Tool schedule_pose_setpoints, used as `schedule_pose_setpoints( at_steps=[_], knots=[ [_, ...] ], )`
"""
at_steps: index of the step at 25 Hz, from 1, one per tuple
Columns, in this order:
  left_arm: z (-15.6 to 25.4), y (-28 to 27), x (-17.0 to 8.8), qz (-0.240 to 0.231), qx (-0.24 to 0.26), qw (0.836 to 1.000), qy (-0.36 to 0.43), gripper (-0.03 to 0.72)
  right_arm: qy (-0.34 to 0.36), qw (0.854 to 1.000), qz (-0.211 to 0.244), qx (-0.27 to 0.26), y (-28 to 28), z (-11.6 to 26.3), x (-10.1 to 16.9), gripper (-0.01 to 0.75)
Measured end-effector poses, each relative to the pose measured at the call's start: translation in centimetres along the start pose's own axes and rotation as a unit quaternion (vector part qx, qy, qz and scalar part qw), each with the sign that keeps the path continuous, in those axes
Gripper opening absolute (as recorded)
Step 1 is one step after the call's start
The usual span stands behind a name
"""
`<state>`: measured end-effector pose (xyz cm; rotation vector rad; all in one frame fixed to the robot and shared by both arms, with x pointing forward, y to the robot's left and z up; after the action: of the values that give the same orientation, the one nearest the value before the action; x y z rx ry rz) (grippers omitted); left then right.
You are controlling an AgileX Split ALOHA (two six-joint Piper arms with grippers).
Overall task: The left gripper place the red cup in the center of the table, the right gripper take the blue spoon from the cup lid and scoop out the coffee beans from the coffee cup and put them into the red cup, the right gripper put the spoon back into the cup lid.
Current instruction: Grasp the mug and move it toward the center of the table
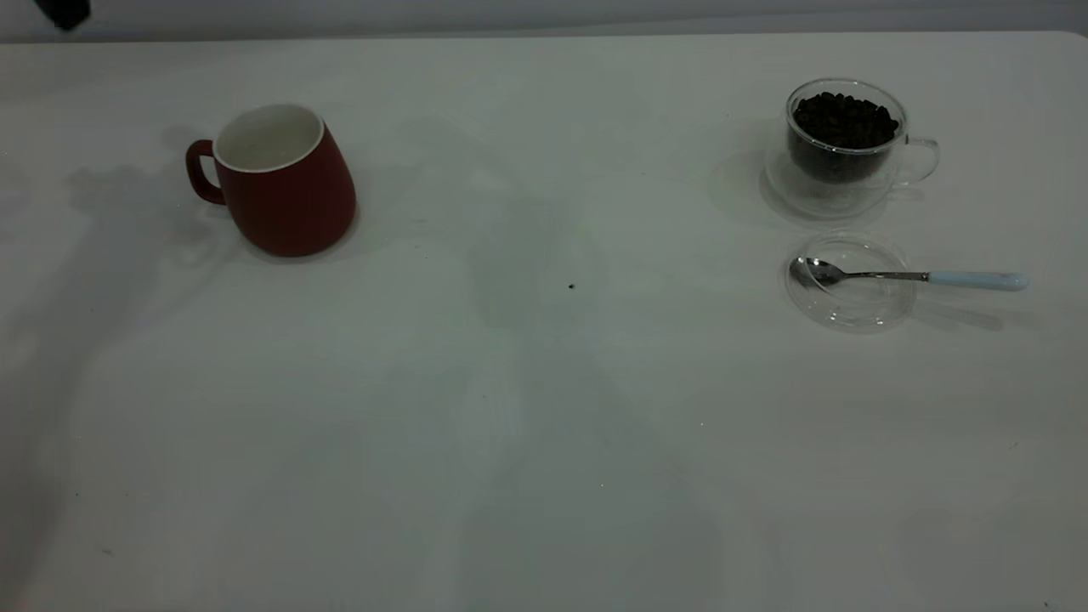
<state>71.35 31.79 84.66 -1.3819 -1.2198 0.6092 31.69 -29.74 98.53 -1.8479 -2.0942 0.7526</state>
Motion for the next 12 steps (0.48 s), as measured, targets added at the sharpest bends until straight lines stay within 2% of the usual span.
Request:
schedule_pose_setpoints(
  at_steps=[6, 12],
  knots=[
    [0.5, 1.4, -0.4, 0.004, 0.013, 0.999, 0.033, 0.587, 0.000, 1.000, 0.000, 0.000, 0.0, 0.0, 0.0, 0.466],
    [-0.6, 2.4, -0.7, 0.000, -0.012, 0.996, 0.088, 0.587, 0.000, 1.000, 0.000, 0.000, 0.0, 0.0, 0.0, 0.466]
  ],
)
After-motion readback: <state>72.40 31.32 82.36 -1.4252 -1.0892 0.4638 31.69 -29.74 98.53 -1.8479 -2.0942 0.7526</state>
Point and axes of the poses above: a point on each arm's last joint axis where the gripper is mounted, y pointing out along that axis toward the gripper, x along the wrist's bending axis when the last joint is at zero, z = x × y, the point moved 10 cm from there along y, pointing out along that axis toward the gripper, and after that the axes turned 13 degrees about -y, right-handed, at the moved point
